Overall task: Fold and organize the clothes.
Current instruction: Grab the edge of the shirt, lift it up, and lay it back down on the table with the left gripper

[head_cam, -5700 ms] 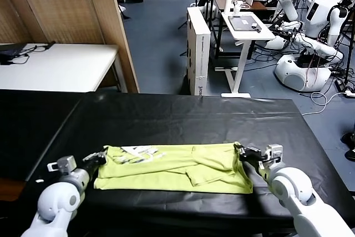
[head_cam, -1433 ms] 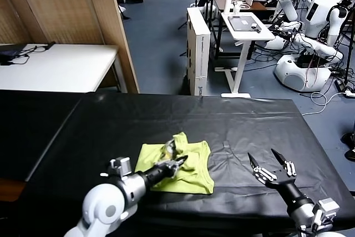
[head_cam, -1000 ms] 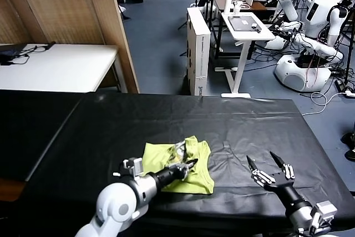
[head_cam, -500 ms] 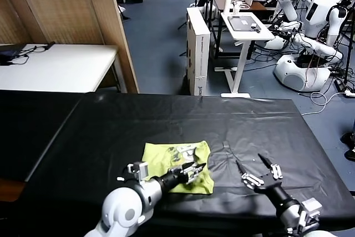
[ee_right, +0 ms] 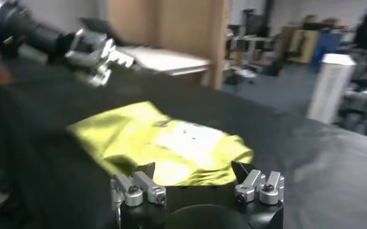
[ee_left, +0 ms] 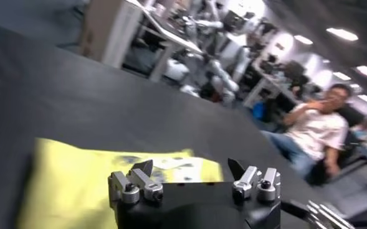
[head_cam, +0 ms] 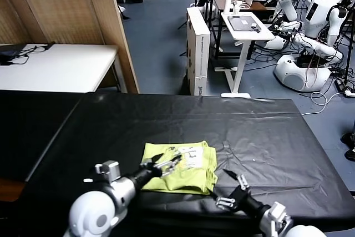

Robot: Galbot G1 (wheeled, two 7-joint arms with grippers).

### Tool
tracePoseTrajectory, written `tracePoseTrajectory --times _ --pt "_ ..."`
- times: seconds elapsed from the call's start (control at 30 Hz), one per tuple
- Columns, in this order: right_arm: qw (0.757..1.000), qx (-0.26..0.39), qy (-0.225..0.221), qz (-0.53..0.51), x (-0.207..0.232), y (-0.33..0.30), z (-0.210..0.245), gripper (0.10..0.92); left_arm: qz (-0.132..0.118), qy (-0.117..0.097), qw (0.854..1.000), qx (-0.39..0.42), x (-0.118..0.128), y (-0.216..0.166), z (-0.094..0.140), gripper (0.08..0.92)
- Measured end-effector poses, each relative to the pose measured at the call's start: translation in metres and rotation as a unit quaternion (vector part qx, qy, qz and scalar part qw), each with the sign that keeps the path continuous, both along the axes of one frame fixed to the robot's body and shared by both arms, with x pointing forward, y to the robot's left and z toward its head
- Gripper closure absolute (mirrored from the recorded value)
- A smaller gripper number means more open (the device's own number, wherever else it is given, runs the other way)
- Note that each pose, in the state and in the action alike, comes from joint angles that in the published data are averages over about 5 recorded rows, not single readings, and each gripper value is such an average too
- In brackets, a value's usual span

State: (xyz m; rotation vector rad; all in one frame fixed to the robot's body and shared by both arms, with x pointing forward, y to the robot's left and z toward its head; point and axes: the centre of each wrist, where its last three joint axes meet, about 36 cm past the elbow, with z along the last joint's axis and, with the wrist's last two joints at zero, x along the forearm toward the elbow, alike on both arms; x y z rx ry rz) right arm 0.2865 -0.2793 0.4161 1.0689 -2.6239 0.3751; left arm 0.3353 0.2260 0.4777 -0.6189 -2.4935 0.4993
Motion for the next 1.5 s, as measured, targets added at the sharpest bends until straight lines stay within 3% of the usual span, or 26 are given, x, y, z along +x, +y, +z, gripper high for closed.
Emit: tracePoseTrajectory --times 0.2,0.3,0.67,0.77,0.9,1.1,1.27,1.5 --pt "0.999 -0.027 -0.019 0.036 0.011 0.005 -0.001 0.116 0.026 0.002 1.0 0.015 -0.005 0.01 -0.002 0.092" --pt "0.998 -0.038 -0.027 0.045 0.014 0.004 0.0 0.179 0.032 0.003 0.999 0.018 -0.006 0.012 -0.004 0.092" --pt "0.997 -0.056 -0.004 0.045 0.001 -0.009 -0.01 0.81 0.041 0.006 0.999 0.026 -0.004 0.019 -0.006 0.092" --pt "0.998 -0.049 0.002 0.036 -0.002 -0.01 -0.011 0.885 0.044 0.002 0.999 0.027 -0.004 0.021 -0.007 0.092" --pt "0.999 -0.026 0.007 0.023 -0.003 -0.009 -0.005 0.801 0.05 -0.008 0.998 0.03 -0.002 0.023 -0.009 0.092" --pt "1.0 0.004 0.007 0.012 -0.007 -0.011 0.007 0.443 0.054 -0.039 0.997 0.033 -0.001 0.021 -0.022 0.092" --pt "0.999 0.031 0.006 -0.01 -0.012 -0.012 0.016 0.168 0.075 -0.071 0.994 0.033 -0.002 0.021 -0.039 0.092" --pt "0.996 0.064 0.009 -0.055 -0.012 -0.009 0.018 0.116 0.104 -0.092 0.989 0.044 -0.009 0.023 -0.071 0.092"
